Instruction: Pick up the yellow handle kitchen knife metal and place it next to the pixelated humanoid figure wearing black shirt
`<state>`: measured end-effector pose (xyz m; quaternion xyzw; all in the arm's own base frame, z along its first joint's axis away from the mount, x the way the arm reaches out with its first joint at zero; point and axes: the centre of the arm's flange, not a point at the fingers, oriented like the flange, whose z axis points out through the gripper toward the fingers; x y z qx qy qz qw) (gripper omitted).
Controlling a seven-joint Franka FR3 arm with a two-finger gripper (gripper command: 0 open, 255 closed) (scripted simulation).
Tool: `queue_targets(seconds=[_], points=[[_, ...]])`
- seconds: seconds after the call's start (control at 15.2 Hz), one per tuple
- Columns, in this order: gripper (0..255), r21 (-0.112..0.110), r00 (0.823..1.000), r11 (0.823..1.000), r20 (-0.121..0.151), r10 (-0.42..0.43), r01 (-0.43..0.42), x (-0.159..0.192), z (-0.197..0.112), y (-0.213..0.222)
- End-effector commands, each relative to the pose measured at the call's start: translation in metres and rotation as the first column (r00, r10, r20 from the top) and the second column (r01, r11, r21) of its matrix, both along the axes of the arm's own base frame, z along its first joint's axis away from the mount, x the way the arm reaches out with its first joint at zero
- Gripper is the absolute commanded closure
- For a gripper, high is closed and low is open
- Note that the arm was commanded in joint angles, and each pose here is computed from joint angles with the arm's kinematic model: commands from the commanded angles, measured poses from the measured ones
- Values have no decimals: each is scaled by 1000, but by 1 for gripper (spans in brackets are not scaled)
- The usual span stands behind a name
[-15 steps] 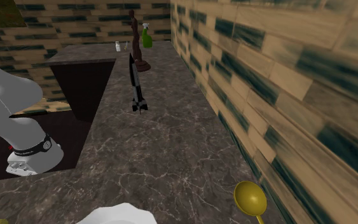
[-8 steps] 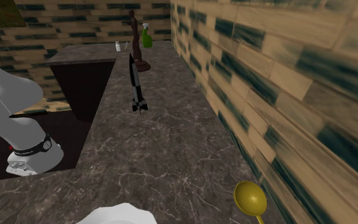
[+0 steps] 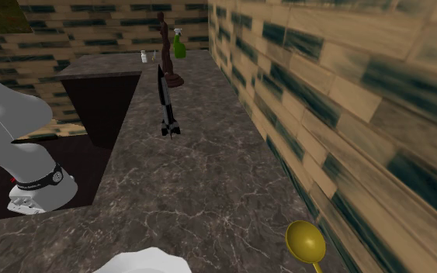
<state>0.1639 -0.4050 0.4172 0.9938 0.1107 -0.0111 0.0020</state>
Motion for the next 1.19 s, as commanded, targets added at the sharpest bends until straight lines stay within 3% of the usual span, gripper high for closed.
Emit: queue_targets(seconds=[0.0,0.79,1.12], points=[[255,0,1000,1000,0,0,0,1,-10,-1],[255,0,1000,1000,0,0,0,1,-75,-1],[255,0,1000,1000,0,0,0,1,-75,-1]])
